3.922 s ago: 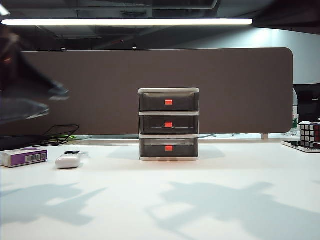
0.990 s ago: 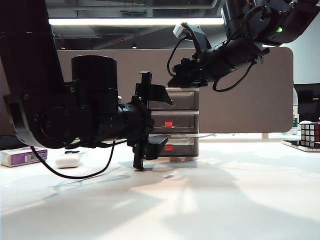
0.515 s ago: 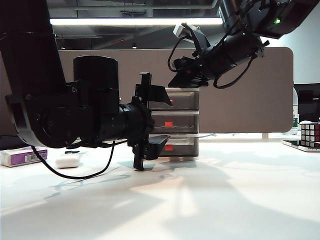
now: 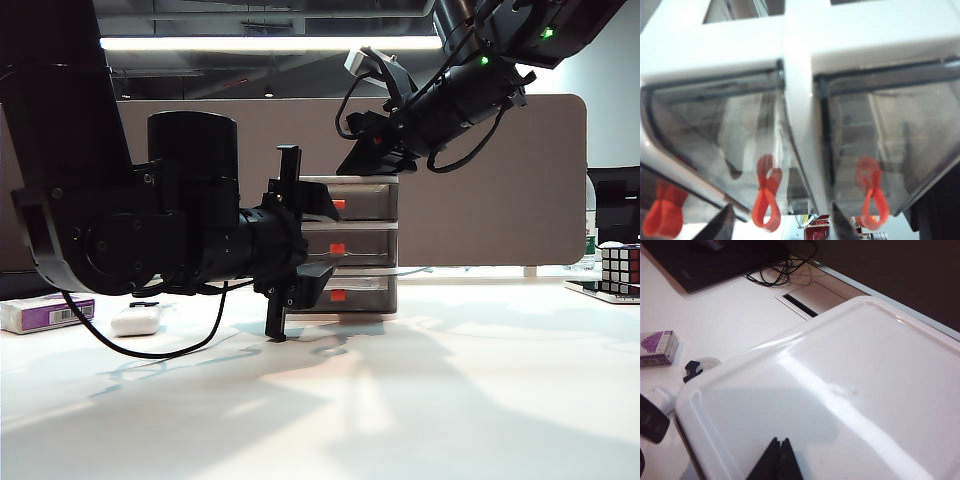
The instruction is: Open the second layer of the drawer on the table, pick up the earphone case on the table and put it in, and finally close the drawer.
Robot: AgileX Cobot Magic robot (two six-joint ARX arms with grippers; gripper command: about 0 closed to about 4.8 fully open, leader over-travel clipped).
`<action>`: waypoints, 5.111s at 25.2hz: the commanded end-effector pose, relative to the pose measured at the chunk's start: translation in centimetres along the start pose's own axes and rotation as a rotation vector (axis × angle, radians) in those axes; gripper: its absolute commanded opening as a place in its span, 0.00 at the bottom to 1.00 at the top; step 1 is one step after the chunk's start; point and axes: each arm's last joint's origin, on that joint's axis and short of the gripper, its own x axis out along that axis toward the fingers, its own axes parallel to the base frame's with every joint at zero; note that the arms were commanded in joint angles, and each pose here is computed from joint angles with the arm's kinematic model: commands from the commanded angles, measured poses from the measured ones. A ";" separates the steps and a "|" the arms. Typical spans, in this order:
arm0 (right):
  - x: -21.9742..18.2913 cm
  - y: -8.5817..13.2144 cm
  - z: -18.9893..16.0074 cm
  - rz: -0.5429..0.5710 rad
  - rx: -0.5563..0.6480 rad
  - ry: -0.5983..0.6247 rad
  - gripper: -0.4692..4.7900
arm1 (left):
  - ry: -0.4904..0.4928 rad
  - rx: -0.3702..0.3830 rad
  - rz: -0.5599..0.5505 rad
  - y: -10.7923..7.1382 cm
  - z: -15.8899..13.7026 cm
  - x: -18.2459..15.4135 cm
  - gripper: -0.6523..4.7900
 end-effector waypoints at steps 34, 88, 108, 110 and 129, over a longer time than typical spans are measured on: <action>0.2 0.1 -1.0 -0.008 0.048 0.068 0.09 | 0.025 0.015 0.078 0.5 -0.6 0.5 0.11; 2.3 2.5 -1.6 0.244 0.069 0.085 0.08 | 0.376 -0.046 0.188 3.3 -0.6 -2.0 0.11; -1.2 3.9 2.7 0.534 0.132 0.003 0.08 | 0.213 -0.029 0.187 3.5 2.9 -1.8 0.11; -1.2 3.8 1.8 0.431 0.068 0.077 0.08 | 0.211 -0.028 0.179 3.5 2.9 -1.8 0.11; 1.9 2.6 -1.1 0.267 -0.013 0.131 0.08 | 0.394 -0.047 0.096 2.5 0.4 -1.8 0.11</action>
